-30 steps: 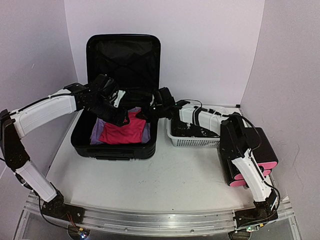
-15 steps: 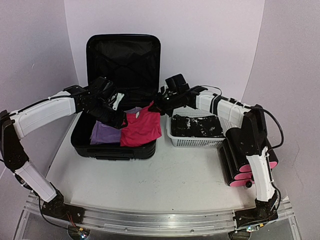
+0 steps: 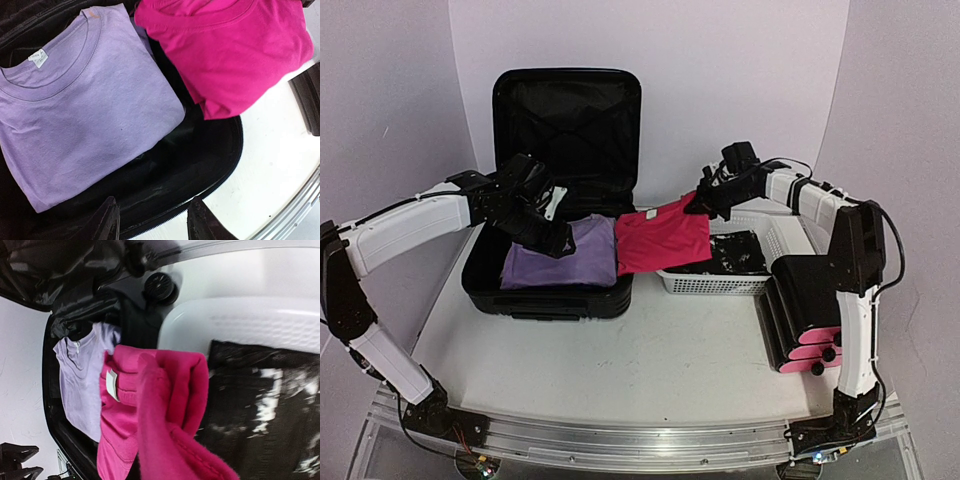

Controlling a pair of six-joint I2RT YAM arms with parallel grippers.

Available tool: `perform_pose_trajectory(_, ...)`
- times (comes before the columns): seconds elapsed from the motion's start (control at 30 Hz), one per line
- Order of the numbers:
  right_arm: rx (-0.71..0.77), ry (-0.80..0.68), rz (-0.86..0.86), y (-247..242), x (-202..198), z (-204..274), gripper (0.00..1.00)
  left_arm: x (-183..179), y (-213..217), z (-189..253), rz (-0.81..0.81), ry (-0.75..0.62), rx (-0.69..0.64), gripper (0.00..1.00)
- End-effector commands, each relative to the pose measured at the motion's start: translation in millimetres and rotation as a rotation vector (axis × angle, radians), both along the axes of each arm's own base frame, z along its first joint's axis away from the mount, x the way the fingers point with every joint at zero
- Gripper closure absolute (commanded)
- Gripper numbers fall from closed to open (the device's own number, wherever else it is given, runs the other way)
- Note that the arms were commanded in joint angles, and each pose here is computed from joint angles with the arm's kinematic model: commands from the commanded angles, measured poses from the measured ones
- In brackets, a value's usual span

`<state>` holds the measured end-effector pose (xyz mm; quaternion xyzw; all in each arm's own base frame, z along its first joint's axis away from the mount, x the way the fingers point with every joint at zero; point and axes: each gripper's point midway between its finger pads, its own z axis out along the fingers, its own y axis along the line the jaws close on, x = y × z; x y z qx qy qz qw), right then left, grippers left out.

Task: Open, take out, and arrange the luggage

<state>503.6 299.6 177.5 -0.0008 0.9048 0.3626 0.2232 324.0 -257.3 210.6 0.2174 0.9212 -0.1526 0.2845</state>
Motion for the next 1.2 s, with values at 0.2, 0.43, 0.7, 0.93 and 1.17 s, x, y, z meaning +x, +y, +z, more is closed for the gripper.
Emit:
perform_pose_trajectory(0.2, 0.019, -0.01, 0.018, -46, 20, 3, 1.0, -1, -2, 30, 0.006, -0.045, -0.077, 0.54)
perform_pose_trajectory(0.43, -0.043, 0.036, -0.017, -81, 23, -23, 1.0, 0, -6, 33, -0.003, -0.044, -0.092, 0.54)
perform_pose_trajectory(0.7, -0.174, 0.055, -0.052, -127, 24, -46, 1.0, -1, -6, 33, -0.002, -0.04, -0.094, 0.54)
perform_pose_trajectory(0.93, -0.219, 0.073, -0.043, -145, 29, -69, 1.0, -3, -6, 34, -0.003, -0.037, -0.096, 0.54)
perform_pose_trajectory(1.17, -0.338, 0.068, -0.018, -159, 31, -78, 0.85, -2, -5, 32, 0.002, -0.033, -0.091, 0.54)
